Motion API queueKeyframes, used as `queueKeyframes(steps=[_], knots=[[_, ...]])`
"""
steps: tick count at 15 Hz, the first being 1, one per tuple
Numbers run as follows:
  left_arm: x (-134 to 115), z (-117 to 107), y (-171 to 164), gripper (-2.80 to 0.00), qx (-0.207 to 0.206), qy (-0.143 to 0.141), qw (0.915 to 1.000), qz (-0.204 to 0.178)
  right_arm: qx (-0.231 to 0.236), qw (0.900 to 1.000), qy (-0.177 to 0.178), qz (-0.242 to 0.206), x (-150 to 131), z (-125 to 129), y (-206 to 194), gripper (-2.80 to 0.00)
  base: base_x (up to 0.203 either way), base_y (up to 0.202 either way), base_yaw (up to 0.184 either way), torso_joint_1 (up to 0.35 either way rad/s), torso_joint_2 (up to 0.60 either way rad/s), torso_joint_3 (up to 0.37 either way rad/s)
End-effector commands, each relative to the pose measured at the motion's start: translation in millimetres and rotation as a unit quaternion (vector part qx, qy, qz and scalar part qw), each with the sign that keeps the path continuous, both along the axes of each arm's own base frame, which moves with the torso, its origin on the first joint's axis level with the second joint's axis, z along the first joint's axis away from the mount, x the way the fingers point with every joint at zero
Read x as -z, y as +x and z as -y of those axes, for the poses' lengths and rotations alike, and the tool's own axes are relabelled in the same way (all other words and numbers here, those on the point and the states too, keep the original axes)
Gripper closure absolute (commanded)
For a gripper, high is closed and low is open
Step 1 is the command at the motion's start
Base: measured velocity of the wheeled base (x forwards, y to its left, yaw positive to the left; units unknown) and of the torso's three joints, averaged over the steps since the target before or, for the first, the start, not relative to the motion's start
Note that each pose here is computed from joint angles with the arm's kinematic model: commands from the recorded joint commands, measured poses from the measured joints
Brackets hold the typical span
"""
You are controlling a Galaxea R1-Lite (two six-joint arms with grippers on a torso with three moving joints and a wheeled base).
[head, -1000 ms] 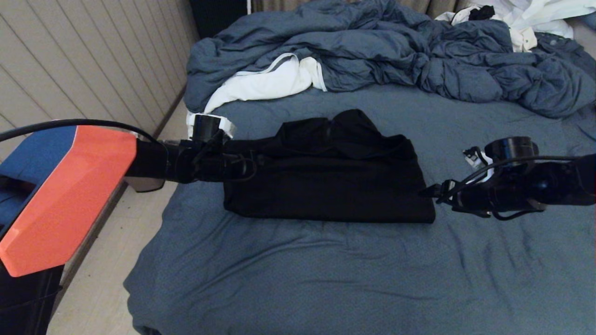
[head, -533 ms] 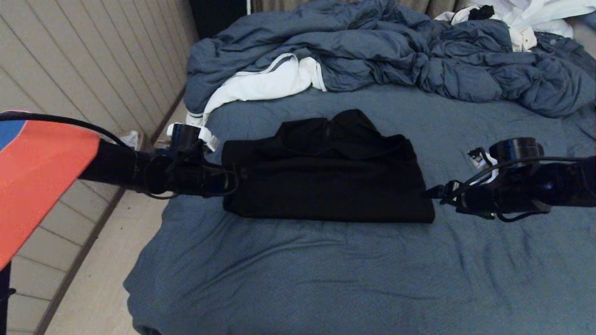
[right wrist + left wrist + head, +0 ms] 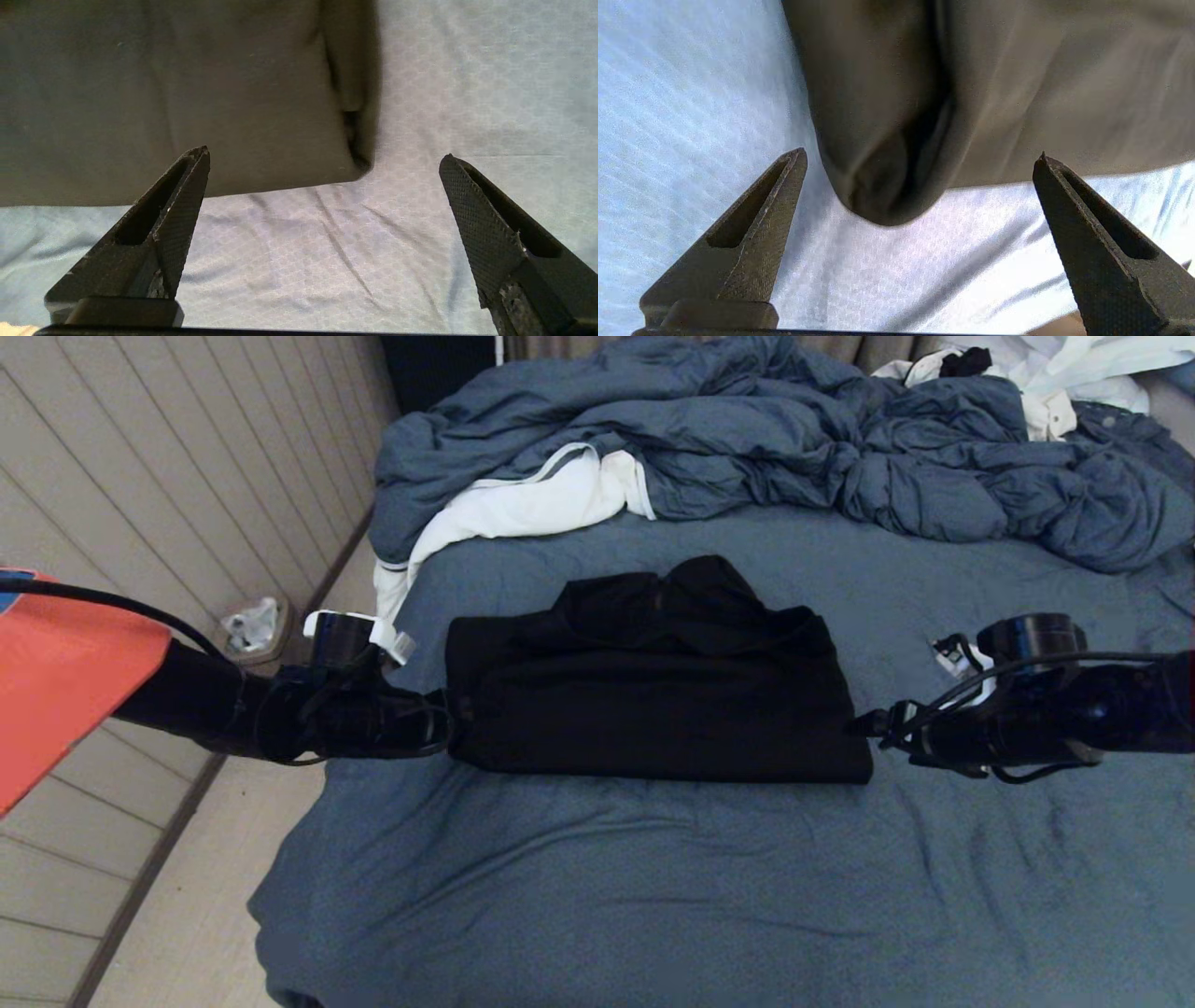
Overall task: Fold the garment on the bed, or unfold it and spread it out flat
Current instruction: Fold the black sweatshirt
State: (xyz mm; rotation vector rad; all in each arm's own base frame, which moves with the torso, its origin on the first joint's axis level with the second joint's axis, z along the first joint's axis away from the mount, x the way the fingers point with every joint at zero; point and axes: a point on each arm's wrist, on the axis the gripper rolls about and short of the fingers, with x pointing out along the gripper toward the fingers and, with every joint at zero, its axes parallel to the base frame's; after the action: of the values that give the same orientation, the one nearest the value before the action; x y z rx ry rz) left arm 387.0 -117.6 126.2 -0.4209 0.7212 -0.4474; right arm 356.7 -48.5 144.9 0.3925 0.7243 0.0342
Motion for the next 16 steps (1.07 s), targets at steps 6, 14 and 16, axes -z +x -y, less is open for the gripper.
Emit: queueKeyframes(steps=[6, 14, 16], knots=[[32.9, 0.3, 13.9, -2.8, -0.005, -0.002, 1.0, -0.004, -0.001, 1.0, 0.001, -0.001, 2.4, 0.4, 0.8, -2.8, 0.0, 0.0, 0.0, 0.0, 0.0, 0.0], [36.3, -4.2, 45.6, -2.8, -0.027, -0.009, 0.9996, -0.001, -0.002, 1.0, 0.002, -0.004, 3.8, -0.1, 1.1, -2.8, 0.0, 0.0, 0.0, 0.0, 0.0, 0.0], [30.1, -3.8, 48.7, -2.8, -0.034, -0.018, 0.9992, -0.013, -0.002, 1.0, 0.003, -0.004, 4.2, -0.1, 0.9, -2.8, 0.0, 0.0, 0.0, 0.0, 0.0, 0.0]])
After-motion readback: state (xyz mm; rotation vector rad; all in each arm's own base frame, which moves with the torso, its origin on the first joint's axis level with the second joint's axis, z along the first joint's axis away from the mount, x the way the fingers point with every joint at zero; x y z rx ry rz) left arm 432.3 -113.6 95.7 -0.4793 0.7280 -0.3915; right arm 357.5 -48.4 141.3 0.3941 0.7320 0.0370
